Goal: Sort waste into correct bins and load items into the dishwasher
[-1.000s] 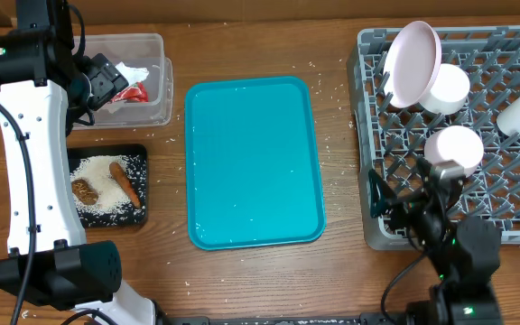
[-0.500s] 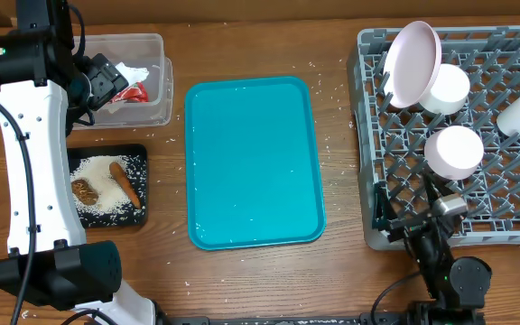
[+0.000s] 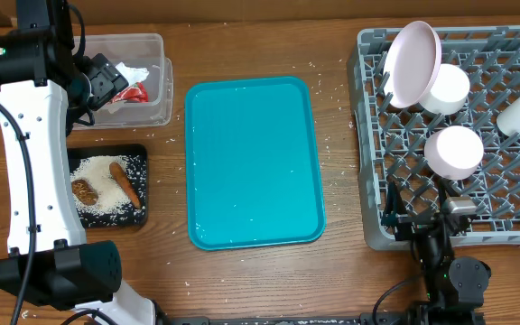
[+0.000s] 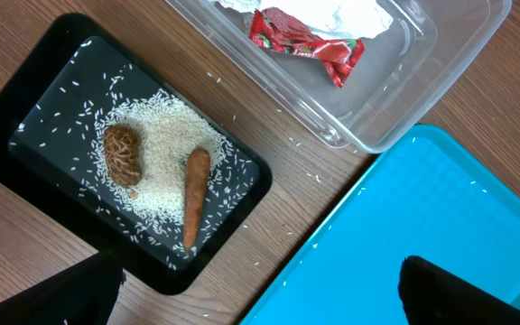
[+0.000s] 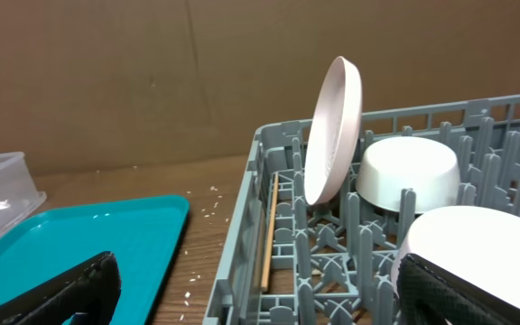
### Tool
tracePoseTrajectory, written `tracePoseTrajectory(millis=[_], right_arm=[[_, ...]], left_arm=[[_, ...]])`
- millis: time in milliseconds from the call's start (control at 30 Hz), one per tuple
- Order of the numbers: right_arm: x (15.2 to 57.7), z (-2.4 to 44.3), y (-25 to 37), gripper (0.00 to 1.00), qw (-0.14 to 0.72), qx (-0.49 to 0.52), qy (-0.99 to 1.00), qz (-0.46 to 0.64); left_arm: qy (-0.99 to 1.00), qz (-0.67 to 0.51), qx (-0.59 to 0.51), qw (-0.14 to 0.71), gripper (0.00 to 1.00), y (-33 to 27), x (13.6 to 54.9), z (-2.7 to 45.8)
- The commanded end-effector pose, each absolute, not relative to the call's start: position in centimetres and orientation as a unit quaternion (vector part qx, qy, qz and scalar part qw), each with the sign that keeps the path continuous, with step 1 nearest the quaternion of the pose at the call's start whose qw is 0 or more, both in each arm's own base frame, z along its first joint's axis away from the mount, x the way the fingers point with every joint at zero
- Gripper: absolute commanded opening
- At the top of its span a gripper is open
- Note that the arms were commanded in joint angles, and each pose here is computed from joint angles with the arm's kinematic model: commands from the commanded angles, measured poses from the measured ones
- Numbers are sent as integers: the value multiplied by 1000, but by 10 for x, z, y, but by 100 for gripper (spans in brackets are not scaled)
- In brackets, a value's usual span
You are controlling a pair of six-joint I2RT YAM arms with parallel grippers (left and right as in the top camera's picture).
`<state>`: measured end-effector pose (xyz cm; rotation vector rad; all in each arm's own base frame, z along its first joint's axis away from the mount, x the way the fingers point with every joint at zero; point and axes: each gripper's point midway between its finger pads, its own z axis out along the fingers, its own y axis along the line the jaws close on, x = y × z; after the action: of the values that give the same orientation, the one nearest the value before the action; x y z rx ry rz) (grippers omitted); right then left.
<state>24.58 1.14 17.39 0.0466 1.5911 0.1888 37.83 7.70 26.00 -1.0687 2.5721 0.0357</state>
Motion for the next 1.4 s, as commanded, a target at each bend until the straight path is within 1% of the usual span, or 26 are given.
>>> tracePoseTrajectory(millis=[0,933,1133,1167,1267,1367], right_arm=[[246,172,7,100,698,27,712,76],[246,172,7,100,698,27,711,76],[246,172,7,100,698,27,711,76],[246,172,7,100,698,27,711,76],[246,172,7,100,698,27,711,76],[246,172,7,100,698,27,711,76]], left_arm=[[907,12,-384,173,100,78,379,256],[908,13,-383,171,100,78,378,256],[926,30,-354,128,100,75,358,250],[936,33,-328,121,100,70,354,248],[954,36,-270,128,100,61,351,247],[961,34,-229,154,100,50,349,246]])
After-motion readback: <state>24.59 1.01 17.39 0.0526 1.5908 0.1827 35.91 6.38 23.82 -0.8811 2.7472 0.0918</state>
